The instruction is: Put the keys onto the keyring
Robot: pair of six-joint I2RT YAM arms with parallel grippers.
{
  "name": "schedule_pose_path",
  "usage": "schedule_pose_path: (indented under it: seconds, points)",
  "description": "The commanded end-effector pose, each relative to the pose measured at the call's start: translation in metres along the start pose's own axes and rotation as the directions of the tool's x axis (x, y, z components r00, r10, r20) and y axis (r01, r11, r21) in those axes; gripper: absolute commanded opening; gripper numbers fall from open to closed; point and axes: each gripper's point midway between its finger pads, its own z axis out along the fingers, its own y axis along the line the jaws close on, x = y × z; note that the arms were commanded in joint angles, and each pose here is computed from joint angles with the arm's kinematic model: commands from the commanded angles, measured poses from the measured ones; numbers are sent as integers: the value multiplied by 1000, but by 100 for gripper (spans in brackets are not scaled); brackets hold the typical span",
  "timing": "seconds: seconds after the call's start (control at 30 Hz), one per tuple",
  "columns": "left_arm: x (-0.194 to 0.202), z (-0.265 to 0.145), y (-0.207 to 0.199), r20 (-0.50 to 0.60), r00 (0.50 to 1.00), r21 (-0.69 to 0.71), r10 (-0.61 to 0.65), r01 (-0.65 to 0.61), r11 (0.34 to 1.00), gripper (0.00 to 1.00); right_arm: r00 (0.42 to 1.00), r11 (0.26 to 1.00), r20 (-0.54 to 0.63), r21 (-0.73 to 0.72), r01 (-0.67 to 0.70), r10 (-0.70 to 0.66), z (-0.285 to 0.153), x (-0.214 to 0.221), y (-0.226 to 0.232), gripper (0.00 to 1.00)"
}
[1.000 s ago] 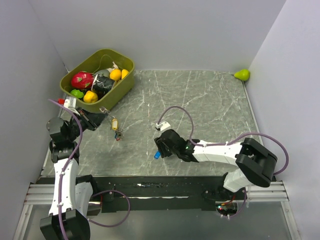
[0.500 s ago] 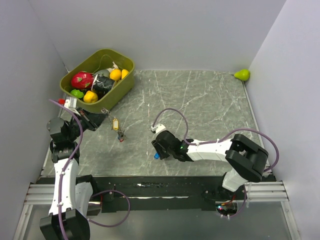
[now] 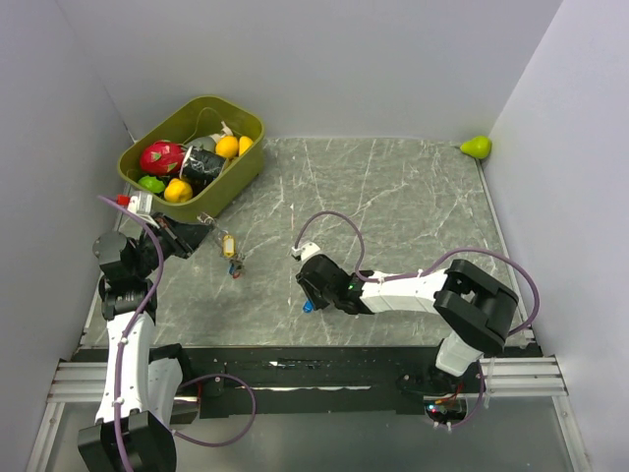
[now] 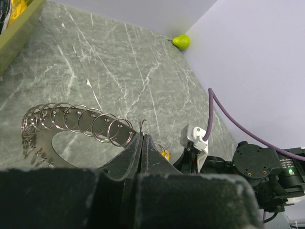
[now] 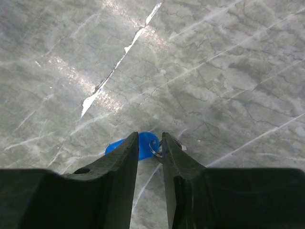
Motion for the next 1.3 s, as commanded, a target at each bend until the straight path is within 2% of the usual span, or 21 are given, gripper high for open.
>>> schedule_pose_path:
  seconds: [0.0, 0.03, 0.07, 0.33, 0.37, 0.4, 0.5, 0.7, 0.8, 1.07, 1.27]
  points:
    - [-11, 0, -15, 29, 998, 55, 60, -62, 997, 1, 1000, 1000, 29, -4, 10, -10, -3, -14, 5, 37]
    - [-11, 0, -15, 29, 998, 55, 62, -63, 996, 1, 1000, 1000, 28, -3, 12, -12, -4, -12, 4, 44]
    - [-11, 0, -15, 28, 998, 54, 61, -62, 997, 1, 999, 1000, 35, -2, 10, -10, -6, -14, 4, 45]
    - [-10, 0, -16, 26, 998, 56, 61, -62, 996, 1, 1000, 1000, 28, 12, 9, -10, -6, -12, 1, 47]
    - [-10, 0, -16, 26, 998, 58, 62, -64, 996, 1, 1000, 1000, 24, 13, 10, -11, -5, -10, 1, 44]
    - [-10, 0, -16, 27, 998, 58, 65, -66, 996, 1, 1000, 1000, 25, 14, 4, -5, -5, -10, 1, 34]
    - [-10, -1, -16, 26, 997, 56, 67, -69, 996, 1, 1000, 999, 11, 37, -11, 10, -3, -8, -2, 20]
    - [-10, 0, -17, 24, 997, 60, 69, -70, 996, 1, 998, 999, 41, 29, -38, 37, -15, -17, -1, 6]
    - [-9, 0, -18, 19, 998, 64, 68, -69, 996, 1, 996, 999, 75, 15, -45, 43, -27, -28, 0, 1]
    - [1, 5, -25, -29, 994, 98, 101, -98, 990, 1, 983, 994, 180, -107, -14, 33, -61, -52, 13, 0]
    - [17, 10, -44, -95, 979, 172, 180, -162, 972, 1, 949, 962, 304, -224, 158, -85, -94, -67, 28, 0]
